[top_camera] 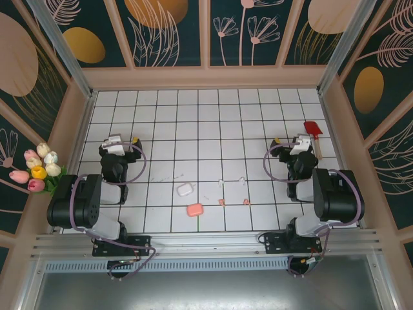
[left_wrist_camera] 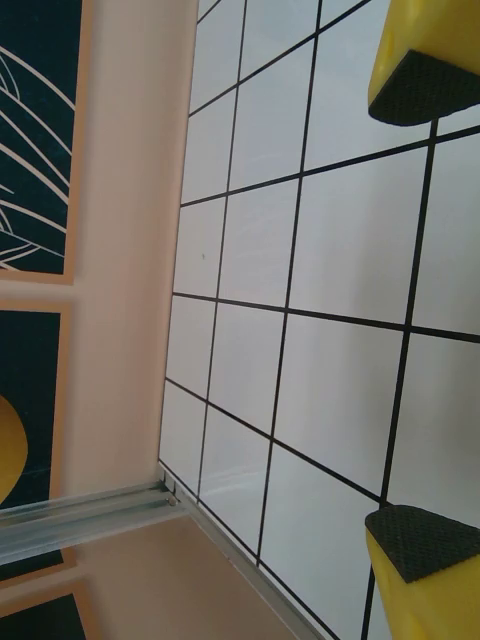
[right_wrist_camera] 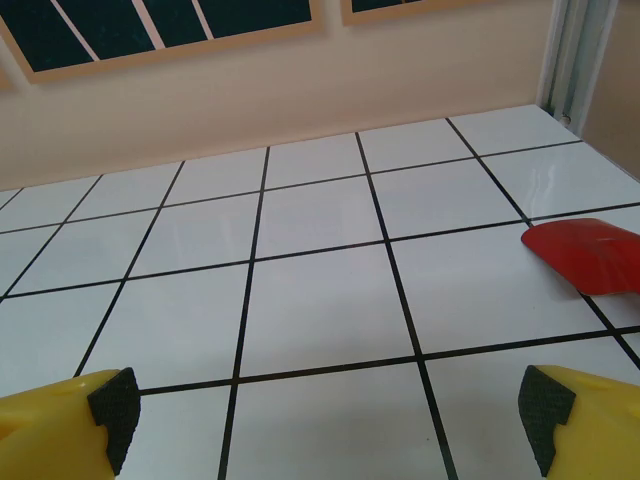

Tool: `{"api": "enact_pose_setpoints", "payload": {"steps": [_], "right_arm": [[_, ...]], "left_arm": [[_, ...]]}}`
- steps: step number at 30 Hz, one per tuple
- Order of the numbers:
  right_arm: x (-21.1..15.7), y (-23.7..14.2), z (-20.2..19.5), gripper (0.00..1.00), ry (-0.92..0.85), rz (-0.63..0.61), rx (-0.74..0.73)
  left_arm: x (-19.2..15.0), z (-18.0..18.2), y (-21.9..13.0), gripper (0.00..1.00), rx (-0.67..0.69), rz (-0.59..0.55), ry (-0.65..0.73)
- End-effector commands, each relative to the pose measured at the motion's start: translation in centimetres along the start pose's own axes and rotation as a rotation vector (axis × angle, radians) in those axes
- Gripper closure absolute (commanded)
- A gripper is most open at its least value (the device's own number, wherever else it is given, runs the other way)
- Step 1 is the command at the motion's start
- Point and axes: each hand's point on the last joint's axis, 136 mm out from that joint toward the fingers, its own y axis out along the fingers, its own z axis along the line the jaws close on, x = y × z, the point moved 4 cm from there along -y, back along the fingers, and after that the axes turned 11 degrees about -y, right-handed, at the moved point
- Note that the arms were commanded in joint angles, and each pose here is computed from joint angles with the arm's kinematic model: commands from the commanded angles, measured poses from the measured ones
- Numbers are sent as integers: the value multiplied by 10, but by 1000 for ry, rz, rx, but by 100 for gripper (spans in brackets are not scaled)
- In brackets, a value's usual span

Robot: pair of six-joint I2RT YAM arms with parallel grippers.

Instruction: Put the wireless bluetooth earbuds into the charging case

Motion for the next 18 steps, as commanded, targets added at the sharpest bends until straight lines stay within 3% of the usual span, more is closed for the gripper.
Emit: {"api": "enact_pose_setpoints", "payload": {"steps": [1, 18], "right_arm": [[8, 3, 0, 1, -19, -25, -4], [7, 4, -1, 1, -16, -23, 0]], "left_arm": [[9, -3, 0, 1, -3, -39, 6], [9, -3, 3, 1, -2, -31, 5]]}}
